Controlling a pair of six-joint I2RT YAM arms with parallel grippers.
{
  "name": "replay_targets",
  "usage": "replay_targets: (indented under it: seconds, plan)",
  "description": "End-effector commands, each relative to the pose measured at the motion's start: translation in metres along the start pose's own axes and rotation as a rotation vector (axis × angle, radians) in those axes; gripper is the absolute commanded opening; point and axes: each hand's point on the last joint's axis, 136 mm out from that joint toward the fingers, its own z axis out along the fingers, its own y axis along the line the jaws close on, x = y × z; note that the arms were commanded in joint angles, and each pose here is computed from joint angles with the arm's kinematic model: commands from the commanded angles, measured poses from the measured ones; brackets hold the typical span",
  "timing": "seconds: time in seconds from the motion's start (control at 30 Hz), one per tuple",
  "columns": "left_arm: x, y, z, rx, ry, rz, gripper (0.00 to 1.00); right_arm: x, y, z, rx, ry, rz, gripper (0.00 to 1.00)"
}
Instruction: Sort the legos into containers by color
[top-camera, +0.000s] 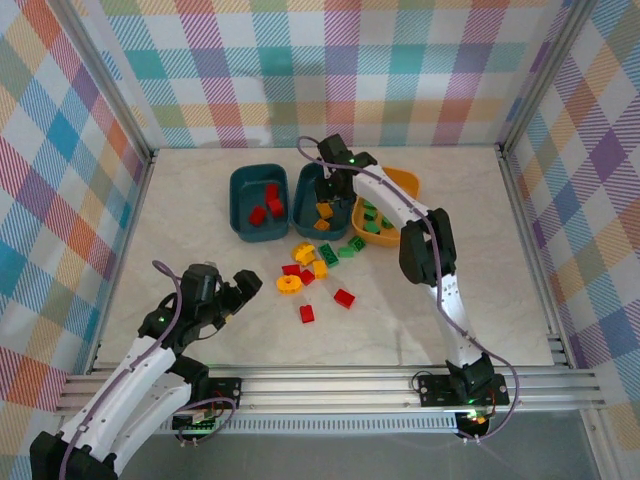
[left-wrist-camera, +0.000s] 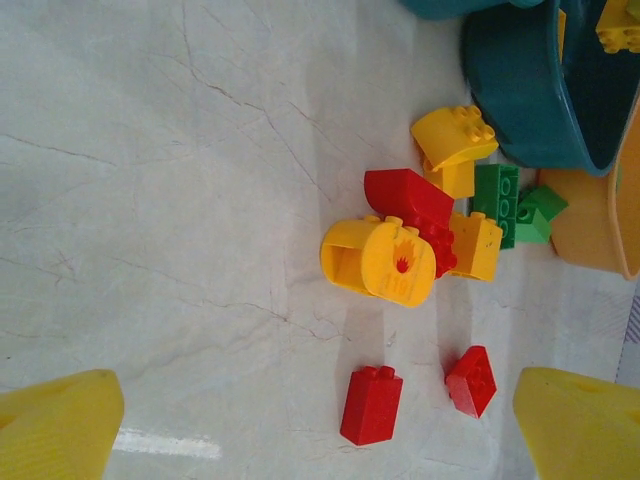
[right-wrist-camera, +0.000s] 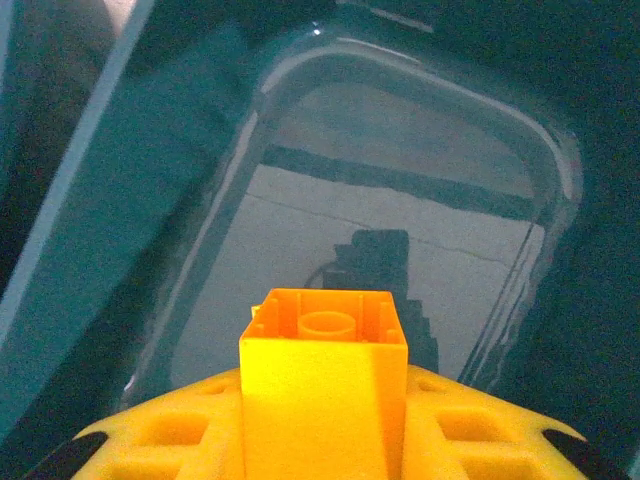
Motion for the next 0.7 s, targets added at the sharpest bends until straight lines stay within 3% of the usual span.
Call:
replay_targets:
  seconds: [0.0,0.17,0.37,0.5,0.67]
  plan:
    - [0.001,0.009,0.0,-0.035,-0.014,-0.011,1.0,0.008,-0.006,-0.007,0.034,0.039,-0.004,0.37]
    - [-0.003,0.008,0.001,-0.029,-0.033,-0.024,1.0,0.005,-0.003,-0.025,0.033,0.013,-0.028,0.53]
    - [-0.008,-0.002,0.002,0.006,-0.044,-0.012,1.0,-0.007,0.013,-0.085,-0.007,-0.105,-0.061,0.55]
    - [-0.01,-0.004,0.008,0.0,-0.048,-0.002,1.0,0.034,0.036,-0.105,-0.05,-0.106,-0.105,0.55]
    - [-0.005,-0.016,0.022,0.037,0.007,0.028,1.0,0.13,0.051,-0.098,-0.055,0.024,-0.172,0.55]
